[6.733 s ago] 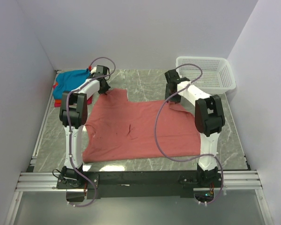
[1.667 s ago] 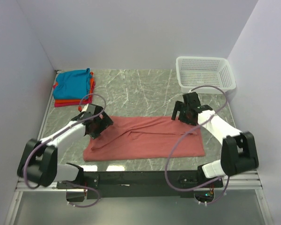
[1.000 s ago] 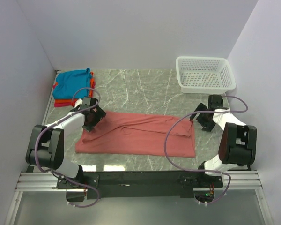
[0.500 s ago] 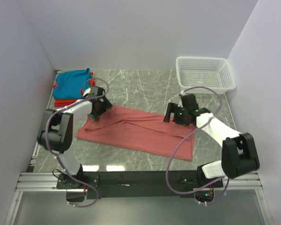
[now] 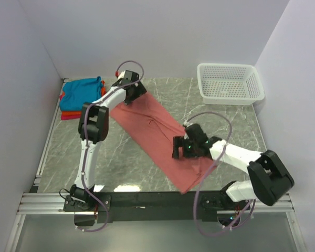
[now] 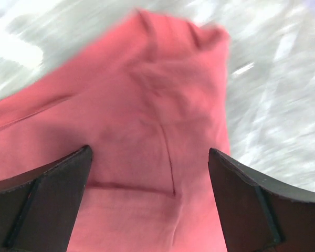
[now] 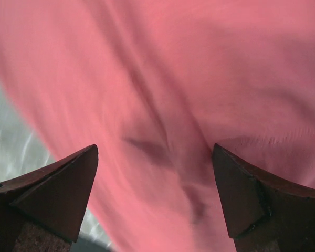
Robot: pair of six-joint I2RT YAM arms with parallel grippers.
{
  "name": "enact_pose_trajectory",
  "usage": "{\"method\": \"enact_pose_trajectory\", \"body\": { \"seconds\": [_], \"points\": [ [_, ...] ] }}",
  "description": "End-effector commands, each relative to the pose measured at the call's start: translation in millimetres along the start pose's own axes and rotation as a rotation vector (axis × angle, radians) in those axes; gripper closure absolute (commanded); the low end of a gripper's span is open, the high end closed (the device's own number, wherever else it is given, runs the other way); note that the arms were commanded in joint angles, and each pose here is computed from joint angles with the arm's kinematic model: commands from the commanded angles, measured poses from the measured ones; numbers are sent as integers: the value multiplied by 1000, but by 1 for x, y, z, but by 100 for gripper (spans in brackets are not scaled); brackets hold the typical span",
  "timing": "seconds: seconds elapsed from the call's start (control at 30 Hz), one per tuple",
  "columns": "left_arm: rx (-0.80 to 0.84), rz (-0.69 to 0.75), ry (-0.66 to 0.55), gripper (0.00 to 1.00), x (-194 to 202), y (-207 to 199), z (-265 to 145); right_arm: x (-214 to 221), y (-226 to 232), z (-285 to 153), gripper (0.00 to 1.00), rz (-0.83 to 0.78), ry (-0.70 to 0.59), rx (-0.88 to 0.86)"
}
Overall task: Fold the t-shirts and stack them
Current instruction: Fold the tshirt
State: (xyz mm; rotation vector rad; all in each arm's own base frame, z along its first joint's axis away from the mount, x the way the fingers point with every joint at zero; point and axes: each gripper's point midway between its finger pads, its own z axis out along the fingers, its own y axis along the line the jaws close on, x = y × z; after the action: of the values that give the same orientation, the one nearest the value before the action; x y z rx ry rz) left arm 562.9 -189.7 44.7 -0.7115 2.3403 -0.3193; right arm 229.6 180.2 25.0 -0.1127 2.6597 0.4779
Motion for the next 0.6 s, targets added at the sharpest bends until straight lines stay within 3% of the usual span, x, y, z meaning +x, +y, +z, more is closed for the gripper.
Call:
{"method": "enact_pose_trajectory", "body": {
  "seconds": [0.0, 0.2, 0.33, 0.57],
  "points": [
    [53, 72, 127, 1, 35, -14, 33, 90, 30, -10, 4, -56, 229, -101],
    [305, 79, 47, 1, 34, -94, 38, 126, 129, -30, 4, -298, 286, -333],
    [369, 62, 6, 0, 26, -119, 43, 119, 158, -24, 4, -417, 240, -278],
    [461, 41, -15, 1, 20, -138, 39, 103, 184, -58, 4, -522, 135, -305]
  ]
}}
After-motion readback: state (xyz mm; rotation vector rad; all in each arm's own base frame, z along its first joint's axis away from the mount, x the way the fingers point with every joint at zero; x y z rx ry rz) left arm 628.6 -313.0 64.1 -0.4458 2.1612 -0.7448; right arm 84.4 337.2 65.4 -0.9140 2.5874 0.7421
